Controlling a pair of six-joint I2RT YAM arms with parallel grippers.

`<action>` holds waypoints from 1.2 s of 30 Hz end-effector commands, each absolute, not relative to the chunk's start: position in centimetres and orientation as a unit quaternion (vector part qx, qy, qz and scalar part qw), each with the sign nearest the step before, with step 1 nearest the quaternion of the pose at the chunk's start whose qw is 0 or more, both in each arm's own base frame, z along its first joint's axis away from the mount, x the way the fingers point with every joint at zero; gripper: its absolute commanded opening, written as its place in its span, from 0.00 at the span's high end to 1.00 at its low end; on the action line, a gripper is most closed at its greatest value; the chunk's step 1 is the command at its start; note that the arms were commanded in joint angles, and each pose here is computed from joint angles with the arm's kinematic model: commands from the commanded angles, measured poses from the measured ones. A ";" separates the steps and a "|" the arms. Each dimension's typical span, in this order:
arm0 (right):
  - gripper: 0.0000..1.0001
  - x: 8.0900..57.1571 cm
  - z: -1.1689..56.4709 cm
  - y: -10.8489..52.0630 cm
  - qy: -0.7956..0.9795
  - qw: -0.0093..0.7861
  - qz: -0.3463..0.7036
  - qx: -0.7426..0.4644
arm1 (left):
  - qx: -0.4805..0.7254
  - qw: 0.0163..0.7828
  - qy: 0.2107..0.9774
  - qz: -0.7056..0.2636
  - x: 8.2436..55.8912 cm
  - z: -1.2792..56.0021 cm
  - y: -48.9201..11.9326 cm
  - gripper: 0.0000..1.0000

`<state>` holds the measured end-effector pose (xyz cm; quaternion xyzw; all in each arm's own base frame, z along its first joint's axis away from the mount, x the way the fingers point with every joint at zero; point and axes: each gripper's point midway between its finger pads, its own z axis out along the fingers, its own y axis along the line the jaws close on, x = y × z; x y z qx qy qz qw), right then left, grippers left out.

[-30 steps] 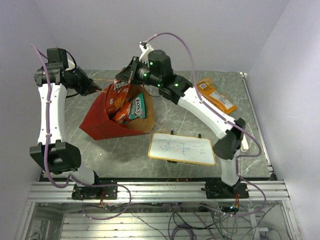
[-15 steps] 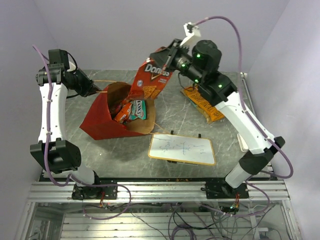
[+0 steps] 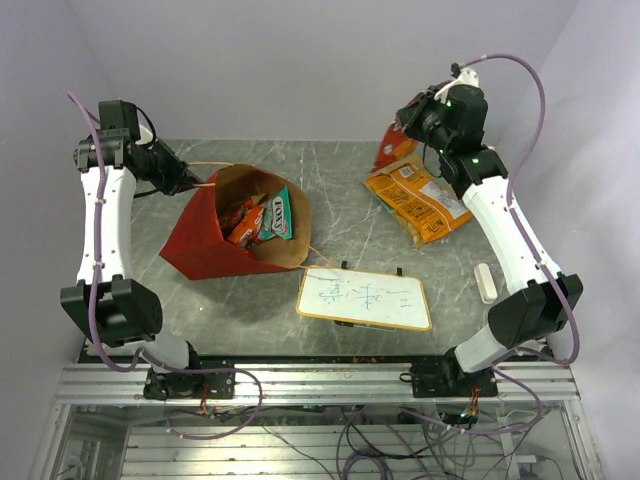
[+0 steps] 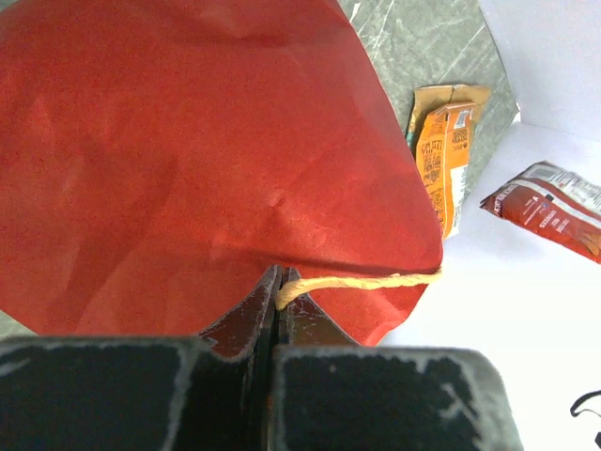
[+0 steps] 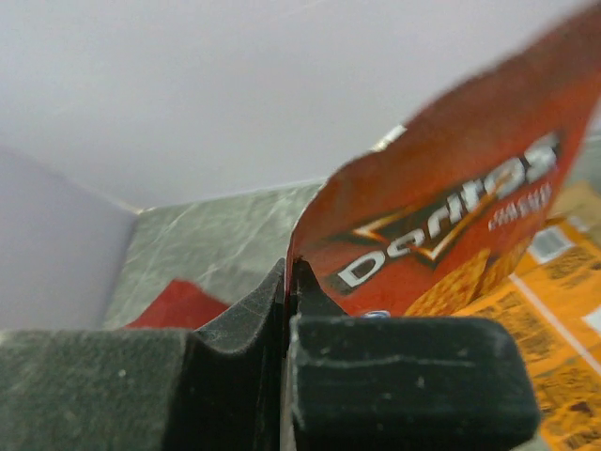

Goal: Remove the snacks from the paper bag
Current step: Place the snack at the center of the board.

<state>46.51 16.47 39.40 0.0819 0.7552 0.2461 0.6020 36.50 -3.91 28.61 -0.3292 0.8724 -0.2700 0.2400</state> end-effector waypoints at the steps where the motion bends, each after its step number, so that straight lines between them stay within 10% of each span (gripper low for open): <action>1: 1.00 49.9 39.0 12.2 0.734 0.638 0.205 0.108 | -0.320 0.253 0.870 -0.278 36.7 29.4 -3.7 0.93; 20: 1.00 56.7 29.6 3.8 0.773 0.595 0.140 0.170 | -0.317 0.249 0.866 -0.295 38.2 29.4 -3.9 0.93; 36: 1.00 52.9 24.7 3.9 0.795 0.547 0.168 0.203 | -0.318 0.243 0.865 -0.304 38.6 28.8 -4.1 0.93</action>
